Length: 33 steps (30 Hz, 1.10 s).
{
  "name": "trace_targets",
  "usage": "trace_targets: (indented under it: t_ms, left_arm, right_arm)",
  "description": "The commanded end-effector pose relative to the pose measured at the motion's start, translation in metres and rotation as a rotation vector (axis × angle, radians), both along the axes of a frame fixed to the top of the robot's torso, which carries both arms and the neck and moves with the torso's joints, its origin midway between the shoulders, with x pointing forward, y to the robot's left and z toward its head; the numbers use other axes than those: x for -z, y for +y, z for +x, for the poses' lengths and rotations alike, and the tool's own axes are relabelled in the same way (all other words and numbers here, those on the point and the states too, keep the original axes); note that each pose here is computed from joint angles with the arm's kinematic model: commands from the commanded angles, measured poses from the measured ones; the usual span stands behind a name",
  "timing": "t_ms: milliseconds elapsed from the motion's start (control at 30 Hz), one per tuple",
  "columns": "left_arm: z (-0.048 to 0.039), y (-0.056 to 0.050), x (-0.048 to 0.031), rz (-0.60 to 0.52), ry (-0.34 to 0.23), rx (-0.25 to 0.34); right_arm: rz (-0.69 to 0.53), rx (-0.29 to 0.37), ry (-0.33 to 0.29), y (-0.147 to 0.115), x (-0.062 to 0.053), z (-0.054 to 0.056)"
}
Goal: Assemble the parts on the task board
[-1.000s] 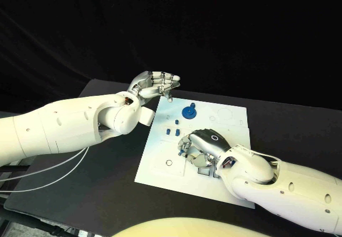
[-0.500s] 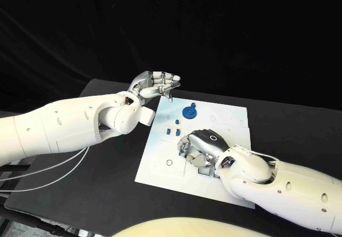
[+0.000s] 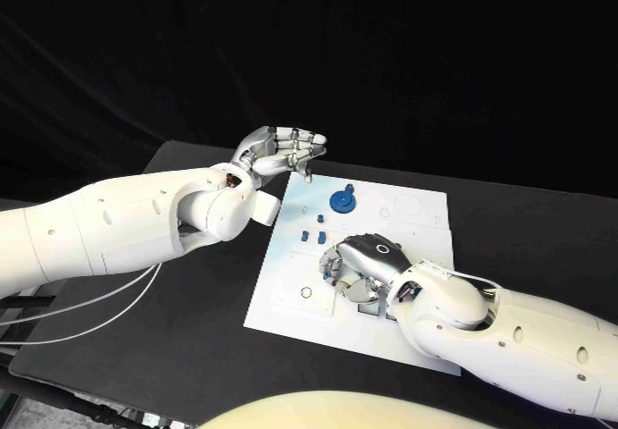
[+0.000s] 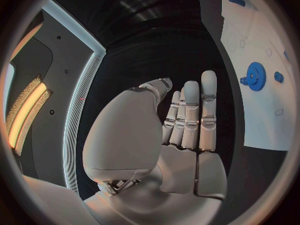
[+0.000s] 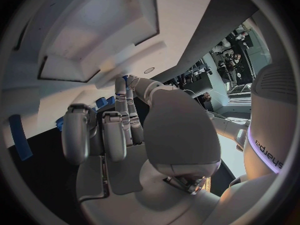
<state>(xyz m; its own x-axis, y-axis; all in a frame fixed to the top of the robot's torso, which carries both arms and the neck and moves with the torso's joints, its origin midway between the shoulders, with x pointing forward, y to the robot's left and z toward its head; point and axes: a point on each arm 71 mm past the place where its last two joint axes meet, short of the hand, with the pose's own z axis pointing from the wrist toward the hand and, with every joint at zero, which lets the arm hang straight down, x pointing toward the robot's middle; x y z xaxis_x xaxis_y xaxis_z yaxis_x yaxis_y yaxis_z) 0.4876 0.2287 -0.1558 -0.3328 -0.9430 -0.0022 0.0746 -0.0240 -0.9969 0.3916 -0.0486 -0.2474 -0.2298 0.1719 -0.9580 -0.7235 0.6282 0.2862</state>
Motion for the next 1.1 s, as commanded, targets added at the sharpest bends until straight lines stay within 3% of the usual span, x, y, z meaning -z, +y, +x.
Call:
trace_targets:
  t_ms: [33,533,700,933,1100]
  left_arm:
    - [-0.0004,-0.002,-0.0009,-0.010,-0.001,0.015]
    - [0.0003,0.000,-0.0004,-0.008,0.001,0.011]
    - [0.0005,0.000,-0.0002,-0.007,0.002,0.010]
    - [0.0001,0.001,0.0005,-0.006,0.005,0.012]
    - [0.0000,0.001,0.0012,-0.005,0.007,0.012]
  right_arm:
    - [-0.035,-0.008,0.004,-0.001,0.004,-0.001]
    - [0.055,0.035,-0.044,-0.015,-0.009,-0.005]
    - [0.077,0.061,-0.060,-0.033,-0.027,-0.006]
    - [-0.005,0.138,-0.061,-0.078,-0.053,0.018]
    - [-0.060,0.164,-0.072,-0.098,-0.060,0.028]
